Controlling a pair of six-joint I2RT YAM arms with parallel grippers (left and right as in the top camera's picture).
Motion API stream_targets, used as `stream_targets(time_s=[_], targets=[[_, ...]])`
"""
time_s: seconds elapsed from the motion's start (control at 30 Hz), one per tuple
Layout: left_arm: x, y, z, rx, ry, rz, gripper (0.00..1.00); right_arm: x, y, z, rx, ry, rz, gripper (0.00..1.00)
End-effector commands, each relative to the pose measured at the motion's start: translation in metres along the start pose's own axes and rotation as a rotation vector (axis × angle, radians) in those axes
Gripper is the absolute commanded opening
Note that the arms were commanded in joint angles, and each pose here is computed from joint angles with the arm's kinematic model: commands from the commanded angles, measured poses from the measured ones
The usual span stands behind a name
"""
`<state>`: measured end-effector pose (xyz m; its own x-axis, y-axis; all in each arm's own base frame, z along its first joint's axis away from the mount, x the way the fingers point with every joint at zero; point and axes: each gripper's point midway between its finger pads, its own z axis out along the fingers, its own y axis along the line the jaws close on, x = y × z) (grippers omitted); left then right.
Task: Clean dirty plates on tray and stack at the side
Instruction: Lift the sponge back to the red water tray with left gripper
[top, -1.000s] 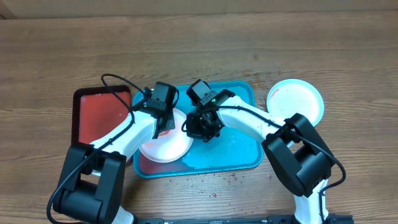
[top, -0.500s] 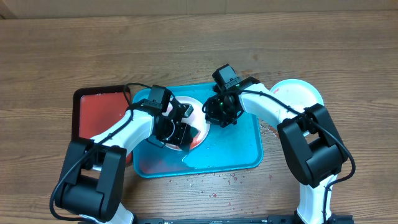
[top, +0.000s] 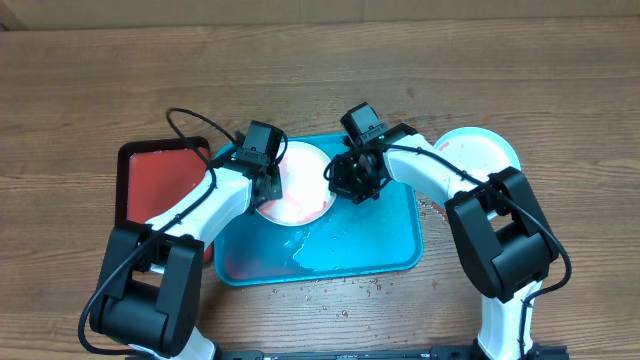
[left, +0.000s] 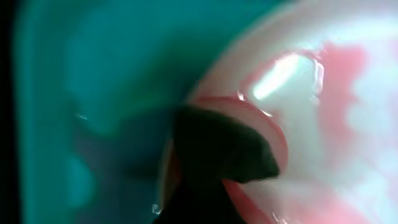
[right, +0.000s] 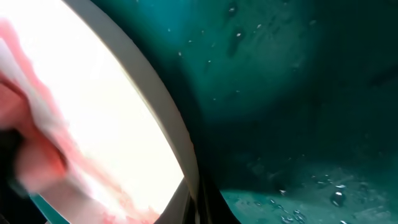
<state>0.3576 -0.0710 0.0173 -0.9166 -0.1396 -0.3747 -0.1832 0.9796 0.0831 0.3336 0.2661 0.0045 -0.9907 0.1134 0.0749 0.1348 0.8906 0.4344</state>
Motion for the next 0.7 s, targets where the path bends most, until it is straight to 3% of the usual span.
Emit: stream_targets(time_s=[0.0, 0.17, 0.47, 0.53, 0.67], targets=[[-0.026, 0.038, -0.002, -0.216, -0.136, -0.089, 0.04, 0.001, -0.010, 0.006, 0.063, -0.014, -0.003, 0.04], [-0.031, 0.006, 0.003, -0.042, -0.128, 0.005, 0.04, 0.006, -0.009, 0.008, 0.069, -0.003, -0.008, 0.04], [0.009, -0.099, -0.027, 0.613, 0.005, 0.390, 0.04, 0.018, 0.001, 0.013, 0.059, 0.023, -0.064, 0.04], [0.013, -0.107, -0.034, 0.684, 0.018, 0.398, 0.04, 0.022, 0.002, 0.013, 0.059, 0.034, -0.066, 0.04], [-0.002, -0.093, -0.039, 0.630, 0.030, 0.364, 0.04, 0.030, 0.003, 0.015, 0.064, 0.058, -0.078, 0.04]])
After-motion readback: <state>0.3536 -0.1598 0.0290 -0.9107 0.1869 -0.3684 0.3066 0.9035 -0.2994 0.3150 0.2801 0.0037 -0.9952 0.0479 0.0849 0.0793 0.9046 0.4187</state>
